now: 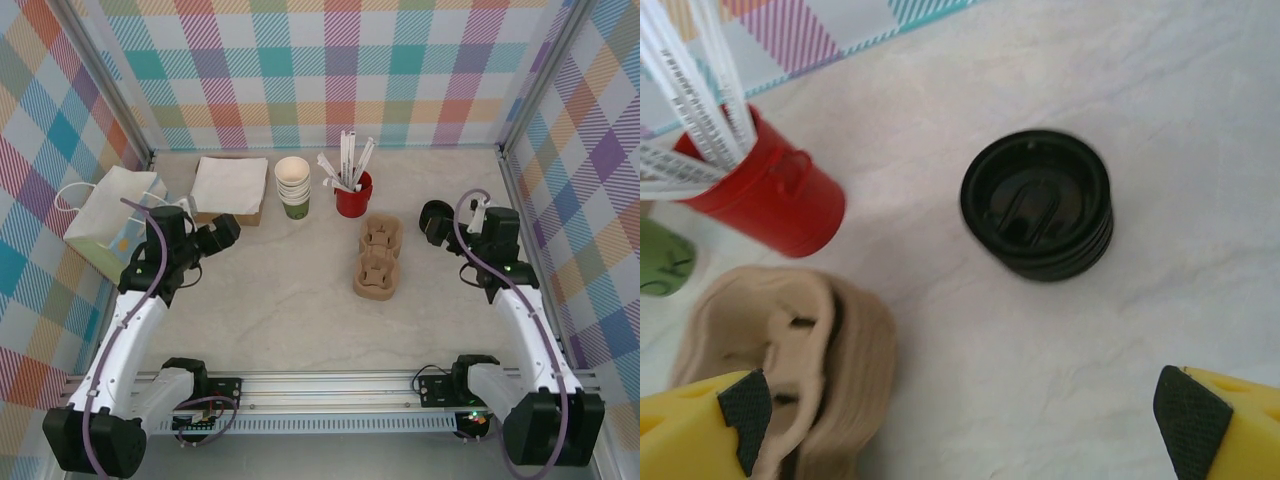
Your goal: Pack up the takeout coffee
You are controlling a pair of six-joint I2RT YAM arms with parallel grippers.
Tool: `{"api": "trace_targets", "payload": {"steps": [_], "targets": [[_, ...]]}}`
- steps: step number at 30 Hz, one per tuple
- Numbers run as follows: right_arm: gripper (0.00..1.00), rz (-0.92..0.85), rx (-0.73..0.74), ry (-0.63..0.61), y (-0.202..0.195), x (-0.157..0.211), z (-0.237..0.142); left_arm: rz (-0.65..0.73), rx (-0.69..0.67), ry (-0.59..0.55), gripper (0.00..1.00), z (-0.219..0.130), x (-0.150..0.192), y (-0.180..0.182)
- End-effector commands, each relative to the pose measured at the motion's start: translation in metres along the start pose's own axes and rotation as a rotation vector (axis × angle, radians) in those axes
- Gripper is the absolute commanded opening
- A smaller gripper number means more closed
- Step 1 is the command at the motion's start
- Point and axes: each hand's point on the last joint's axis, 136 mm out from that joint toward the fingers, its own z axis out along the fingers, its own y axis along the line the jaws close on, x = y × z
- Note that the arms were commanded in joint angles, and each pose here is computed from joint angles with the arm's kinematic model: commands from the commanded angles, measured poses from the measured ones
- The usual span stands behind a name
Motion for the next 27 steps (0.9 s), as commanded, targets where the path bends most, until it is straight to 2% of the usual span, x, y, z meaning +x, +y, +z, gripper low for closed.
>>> {"api": "trace_targets", "payload": {"steps": [1,8,15,27], "targets": [[1.00,0.140,-0.078,0.113,0.020,0.020,-0.027,-0.062,0.059,0.097,0.91,-0.004,0.006,-0.019],[1.00,0.283,-0.156,0.280,0.038,0.055,-0.047,-0.096,0.107,0.188,0.86,0.005,-0.007,-0.052],[0.96,0.317,-0.170,0.462,0.050,0.091,-0.037,-0.090,0.137,0.251,0.86,0.020,-0.001,-0.079],[0.93,0.234,-0.046,0.651,0.065,0.147,0.009,-0.086,0.075,0.273,0.88,0.029,0.013,-0.070]]}}
